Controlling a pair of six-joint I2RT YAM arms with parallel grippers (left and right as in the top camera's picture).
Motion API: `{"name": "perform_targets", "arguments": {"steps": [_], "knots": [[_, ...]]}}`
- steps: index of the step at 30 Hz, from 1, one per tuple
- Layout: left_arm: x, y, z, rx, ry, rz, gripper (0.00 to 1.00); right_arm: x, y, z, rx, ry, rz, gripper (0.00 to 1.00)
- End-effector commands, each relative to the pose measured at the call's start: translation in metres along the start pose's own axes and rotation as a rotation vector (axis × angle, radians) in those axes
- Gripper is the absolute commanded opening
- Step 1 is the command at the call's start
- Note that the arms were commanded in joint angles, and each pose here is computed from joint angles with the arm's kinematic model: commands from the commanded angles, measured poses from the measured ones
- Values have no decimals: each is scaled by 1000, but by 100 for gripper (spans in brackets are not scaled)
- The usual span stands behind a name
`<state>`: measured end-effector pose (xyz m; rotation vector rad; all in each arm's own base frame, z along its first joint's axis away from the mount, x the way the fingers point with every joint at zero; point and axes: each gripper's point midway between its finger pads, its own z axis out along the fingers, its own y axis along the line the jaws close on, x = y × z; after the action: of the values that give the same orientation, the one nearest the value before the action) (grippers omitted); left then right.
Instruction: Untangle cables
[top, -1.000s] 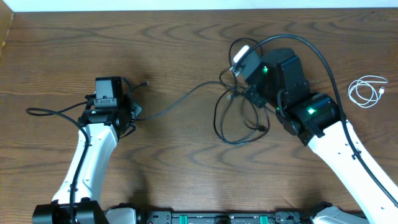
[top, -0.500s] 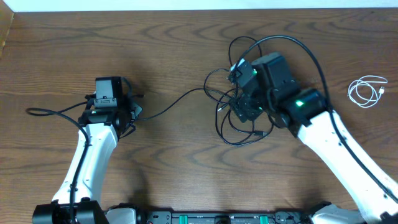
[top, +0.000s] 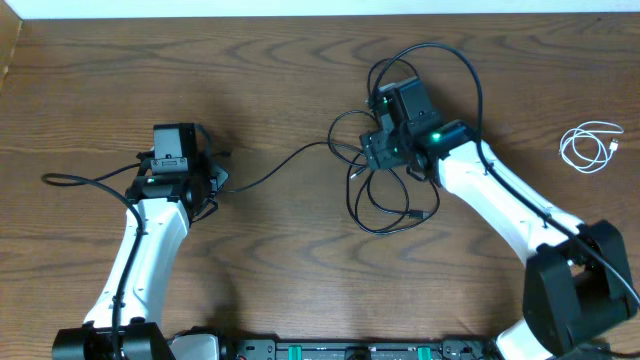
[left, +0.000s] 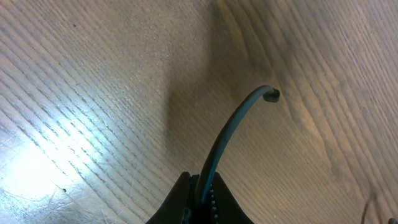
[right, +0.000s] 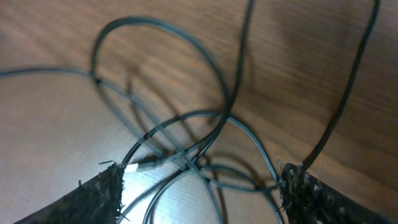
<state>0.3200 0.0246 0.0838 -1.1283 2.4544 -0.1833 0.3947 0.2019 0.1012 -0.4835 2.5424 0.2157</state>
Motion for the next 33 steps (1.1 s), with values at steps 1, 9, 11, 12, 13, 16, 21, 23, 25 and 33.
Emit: {"name": "perform_targets", "arguments": {"steps": [1,9,11,12,13,16,21,23,25,33], "knots": [[-7,1,-1,-9,-18,10,8,8,-9,21,26,29,71,79],[-7,1,-1,-9,-18,10,8,2,-11,65,26,-12,72,75],[-7,1,-1,-9,-18,10,8,0,-11,74,24,-28,72,64],[-7,1,-1,-9,-18,10,8,0,-11,78,24,-33,72,54],[-7,1,-1,-9,-18,10,8,-1,-11,81,25,-37,72,38],[-7,1,-1,-9,-18,10,8,-3,-19,83,65,-49,76,1],[-7,1,-1,-9,-18,10,8,-47,-15,30,55,-192,36,1],[-7,1,-1,-9,-18,10,8,-72,-7,-17,38,-294,-13,1],[-7,1,-1,-9,-18,10,8,-83,2,-48,28,-351,-84,1],[-7,1,-1,-9,-18,10,8,-57,66,-119,-105,-370,-656,1]]}}
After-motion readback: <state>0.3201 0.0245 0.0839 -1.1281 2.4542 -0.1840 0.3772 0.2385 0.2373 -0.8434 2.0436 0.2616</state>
